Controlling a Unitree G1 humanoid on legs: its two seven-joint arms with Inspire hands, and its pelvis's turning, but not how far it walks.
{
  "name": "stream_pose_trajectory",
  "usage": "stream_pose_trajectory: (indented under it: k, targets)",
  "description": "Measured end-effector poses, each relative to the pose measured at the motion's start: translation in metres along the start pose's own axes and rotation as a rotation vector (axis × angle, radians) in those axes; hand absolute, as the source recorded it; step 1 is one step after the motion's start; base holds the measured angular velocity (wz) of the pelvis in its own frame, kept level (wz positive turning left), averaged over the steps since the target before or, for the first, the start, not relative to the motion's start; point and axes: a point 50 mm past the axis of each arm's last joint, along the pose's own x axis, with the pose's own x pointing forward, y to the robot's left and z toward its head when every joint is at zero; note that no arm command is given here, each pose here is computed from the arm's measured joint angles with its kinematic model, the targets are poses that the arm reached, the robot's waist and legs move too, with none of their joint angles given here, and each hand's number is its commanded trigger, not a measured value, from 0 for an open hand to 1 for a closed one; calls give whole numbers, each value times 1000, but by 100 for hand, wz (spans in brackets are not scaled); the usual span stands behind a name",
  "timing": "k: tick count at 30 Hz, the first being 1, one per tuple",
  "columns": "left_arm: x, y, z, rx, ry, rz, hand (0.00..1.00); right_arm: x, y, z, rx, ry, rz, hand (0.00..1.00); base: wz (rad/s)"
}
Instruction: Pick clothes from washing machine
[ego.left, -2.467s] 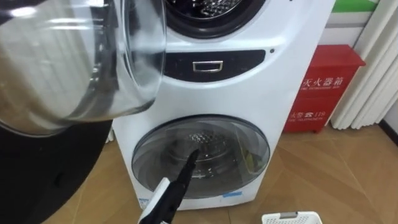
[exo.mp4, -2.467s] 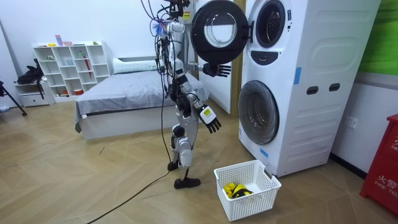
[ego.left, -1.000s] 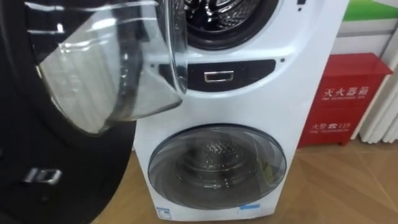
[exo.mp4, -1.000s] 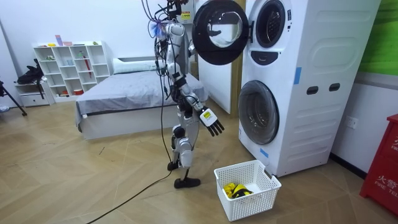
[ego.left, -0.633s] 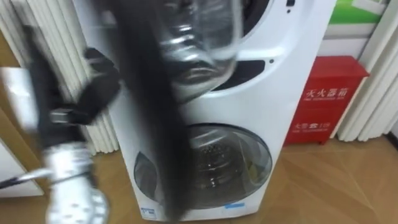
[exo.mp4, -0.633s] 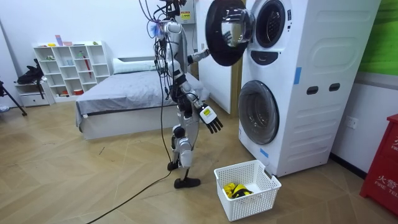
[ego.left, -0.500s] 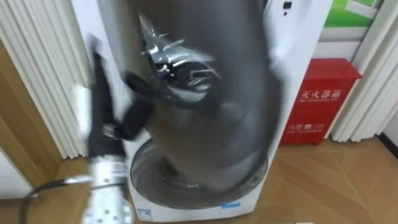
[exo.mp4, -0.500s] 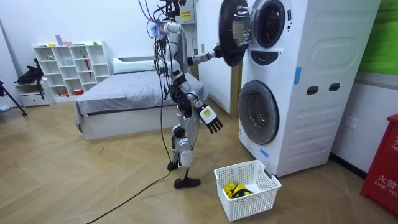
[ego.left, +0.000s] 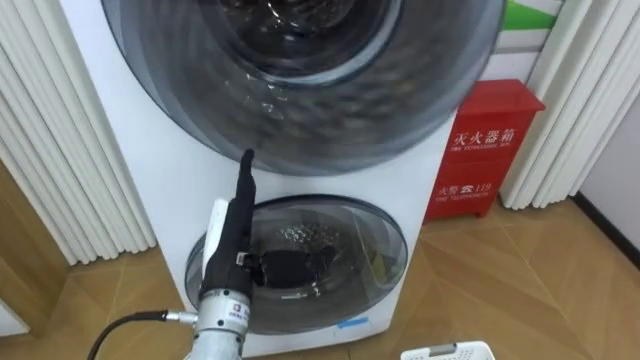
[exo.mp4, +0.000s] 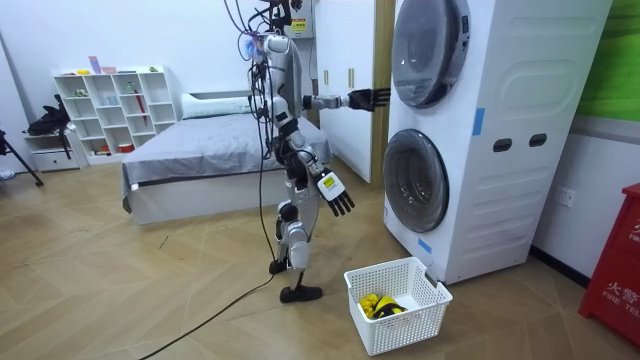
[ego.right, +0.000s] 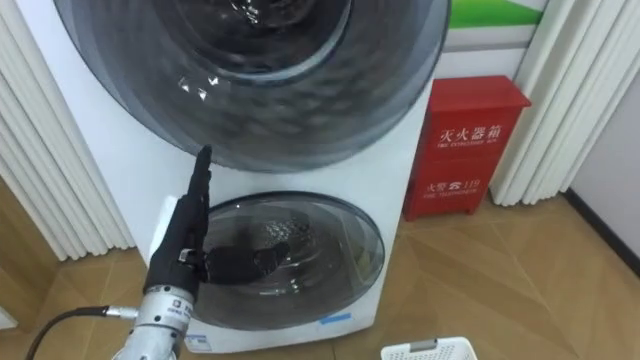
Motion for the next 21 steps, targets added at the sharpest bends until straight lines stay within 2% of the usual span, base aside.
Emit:
stream_pose_trajectory:
  k: [7, 10, 11, 13, 15, 16, 18, 19, 21]
  targets:
    - [-3, 13, -24, 82, 83, 19, 0, 0, -1, 0, 9, 0, -4, 0, -2]
    - [-15, 20, -44, 148, 151, 25, 0, -1, -2, -2, 20, 4, -7, 0, -1]
    - [-25, 24, -61, 191, 208, 19, 0, -1, -3, -3, 17, 5, -8, 0, -9]
    - [-50, 31, -94, 246, 343, 14, 0, -2, -6, -5, 17, 9, -14, 0, -13]
    - [-97, 41, -135, 309, 553, 7, 0, -5, -9, -13, 58, 28, -30, 0, -6]
    - [-109, 45, -146, 322, 613, 9, 0, -5, -10, -14, 71, 33, -35, 0, 0]
    - [-160, 66, -176, 355, 847, 61, 0, -8, -10, -21, 124, 53, -41, 0, -4]
    - [-172, 73, -182, 361, 899, 80, 0, -8, -10, -24, 134, 61, -42, 0, 0]
    - [-219, 97, -199, 405, 1105, 153, 0, -10, -9, -35, 206, 107, -44, 0, 0]
